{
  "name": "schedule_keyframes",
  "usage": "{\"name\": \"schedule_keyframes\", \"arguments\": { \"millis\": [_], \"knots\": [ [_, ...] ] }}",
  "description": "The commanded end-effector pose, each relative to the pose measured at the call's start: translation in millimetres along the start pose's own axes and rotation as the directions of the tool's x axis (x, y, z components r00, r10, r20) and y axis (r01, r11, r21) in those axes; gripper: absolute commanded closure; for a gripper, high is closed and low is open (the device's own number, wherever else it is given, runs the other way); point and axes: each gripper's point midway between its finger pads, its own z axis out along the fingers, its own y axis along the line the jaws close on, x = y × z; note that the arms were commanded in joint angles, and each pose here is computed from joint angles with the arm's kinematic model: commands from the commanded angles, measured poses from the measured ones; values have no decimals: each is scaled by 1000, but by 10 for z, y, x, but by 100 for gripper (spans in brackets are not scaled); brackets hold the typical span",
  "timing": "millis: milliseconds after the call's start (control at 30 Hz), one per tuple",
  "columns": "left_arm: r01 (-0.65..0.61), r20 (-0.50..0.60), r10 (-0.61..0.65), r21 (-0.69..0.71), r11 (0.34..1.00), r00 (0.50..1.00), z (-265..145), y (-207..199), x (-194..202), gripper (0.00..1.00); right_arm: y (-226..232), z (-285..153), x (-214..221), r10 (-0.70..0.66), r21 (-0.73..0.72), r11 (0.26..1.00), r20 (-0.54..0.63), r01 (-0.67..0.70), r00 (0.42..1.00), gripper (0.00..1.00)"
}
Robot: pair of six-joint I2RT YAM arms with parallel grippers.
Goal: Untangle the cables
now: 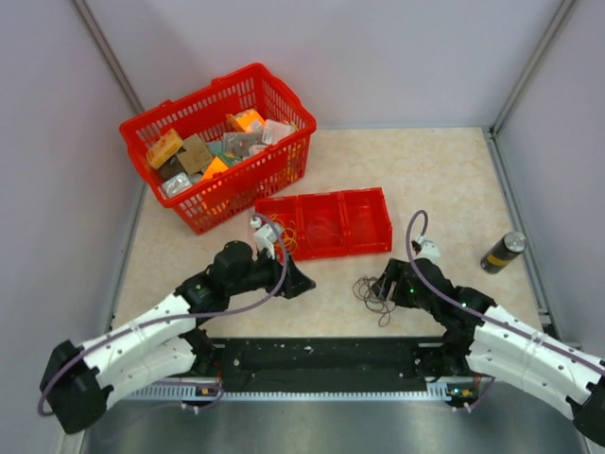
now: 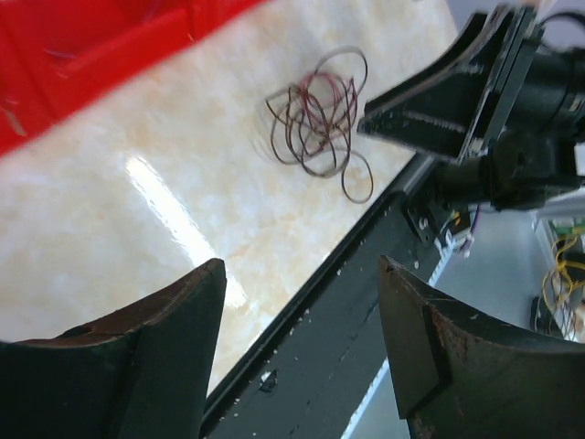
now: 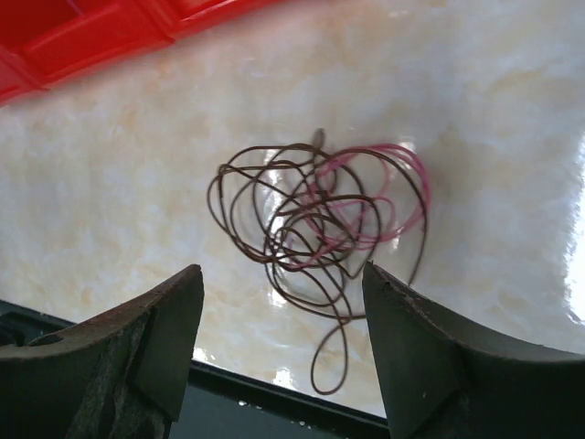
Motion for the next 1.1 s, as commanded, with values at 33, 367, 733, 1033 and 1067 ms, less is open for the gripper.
{"name": "schedule_keyframes", "arguments": {
  "millis": [33,367,733,1033,1067],
  "knots": [
    [-60,-41,63,67,996,997,306,-425,44,29,-357,3,-43,114,141,983,55,-121,992,30],
    [-38,-198,47,46,998,979,664,-577,537,34,-123,326,148,-19,54,998,-79,23,997,68],
    [-77,-200,44,-162,984,979,653,-165,561,34,645,315,462,7,-222,974,-112,-32,994,100],
    [-75,-237,25,-202,977,971,697,-17,708,37,799,265,446,2,-274,961,-121,-35,993,100],
    [-76,-238,27,-199,977,971,719,-18,717,35,818,260,455,-2,-278,960,-123,-32,992,100]
  ]
}}
